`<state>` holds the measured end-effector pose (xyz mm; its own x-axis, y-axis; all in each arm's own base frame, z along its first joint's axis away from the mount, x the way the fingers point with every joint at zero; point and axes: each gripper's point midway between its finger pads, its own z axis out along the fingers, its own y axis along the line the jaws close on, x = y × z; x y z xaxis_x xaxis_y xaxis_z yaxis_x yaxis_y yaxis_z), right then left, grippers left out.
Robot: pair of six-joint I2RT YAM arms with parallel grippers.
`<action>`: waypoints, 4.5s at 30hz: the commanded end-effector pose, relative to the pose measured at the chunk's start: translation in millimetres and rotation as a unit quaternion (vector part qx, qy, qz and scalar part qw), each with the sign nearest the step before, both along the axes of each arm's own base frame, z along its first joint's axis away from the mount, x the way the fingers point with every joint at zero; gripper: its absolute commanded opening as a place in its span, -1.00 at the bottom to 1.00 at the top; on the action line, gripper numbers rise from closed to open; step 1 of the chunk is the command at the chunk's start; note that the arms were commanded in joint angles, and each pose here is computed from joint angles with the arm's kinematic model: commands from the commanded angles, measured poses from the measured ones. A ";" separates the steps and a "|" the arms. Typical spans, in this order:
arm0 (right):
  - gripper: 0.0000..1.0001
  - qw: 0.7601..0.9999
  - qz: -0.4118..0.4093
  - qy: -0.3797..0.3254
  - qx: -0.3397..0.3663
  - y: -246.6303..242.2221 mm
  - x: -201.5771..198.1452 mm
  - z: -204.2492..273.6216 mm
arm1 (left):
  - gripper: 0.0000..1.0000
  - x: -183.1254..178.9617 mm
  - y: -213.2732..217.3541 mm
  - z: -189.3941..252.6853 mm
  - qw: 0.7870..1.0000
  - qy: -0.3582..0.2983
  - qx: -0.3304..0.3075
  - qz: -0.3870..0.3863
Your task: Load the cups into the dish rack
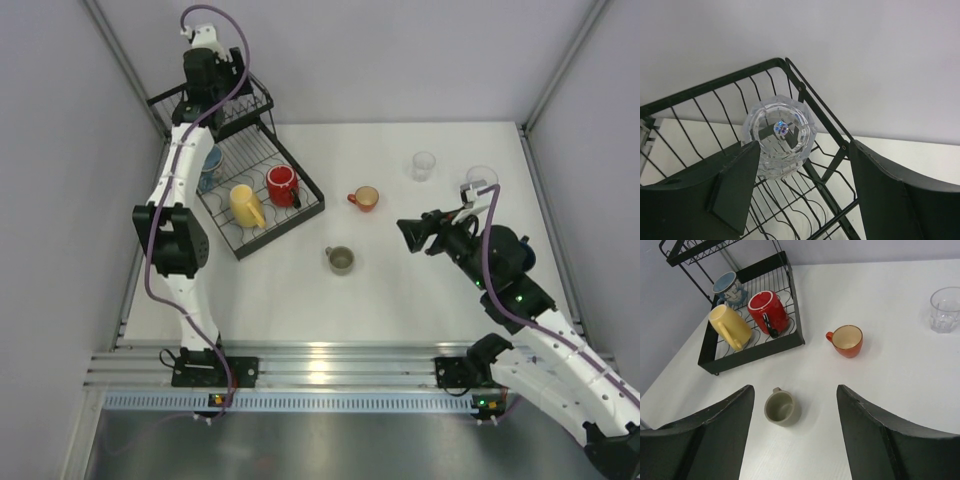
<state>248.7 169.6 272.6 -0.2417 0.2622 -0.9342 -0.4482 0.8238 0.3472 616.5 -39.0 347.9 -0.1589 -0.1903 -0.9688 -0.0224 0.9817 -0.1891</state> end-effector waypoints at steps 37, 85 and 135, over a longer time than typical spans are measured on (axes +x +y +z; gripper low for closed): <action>0.29 0.993 -0.085 0.060 -0.060 4.2 81.5 55.2 | 0.60 -152.7 -55.8 49.9 0.996 0.037 -0.032 -0.069; -0.38 0.866 -0.227 0.363 -0.259 -199.7 230.4 -155.1 | 0.80 -376.5 -160.4 6.8 0.884 0.067 -0.241 -0.395; -1.00 0.944 0.186 -0.137 0.234 51.4 -21.2 209.5 | 0.95 -358.5 -213.7 93.2 0.782 0.095 -0.440 -0.431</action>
<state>238.7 215.0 453.5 -0.2246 0.5656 -0.7935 -0.7431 0.4273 0.5149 256.5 -250.7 425.1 -0.7544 -0.4940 -0.4322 0.4019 0.1730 -0.8992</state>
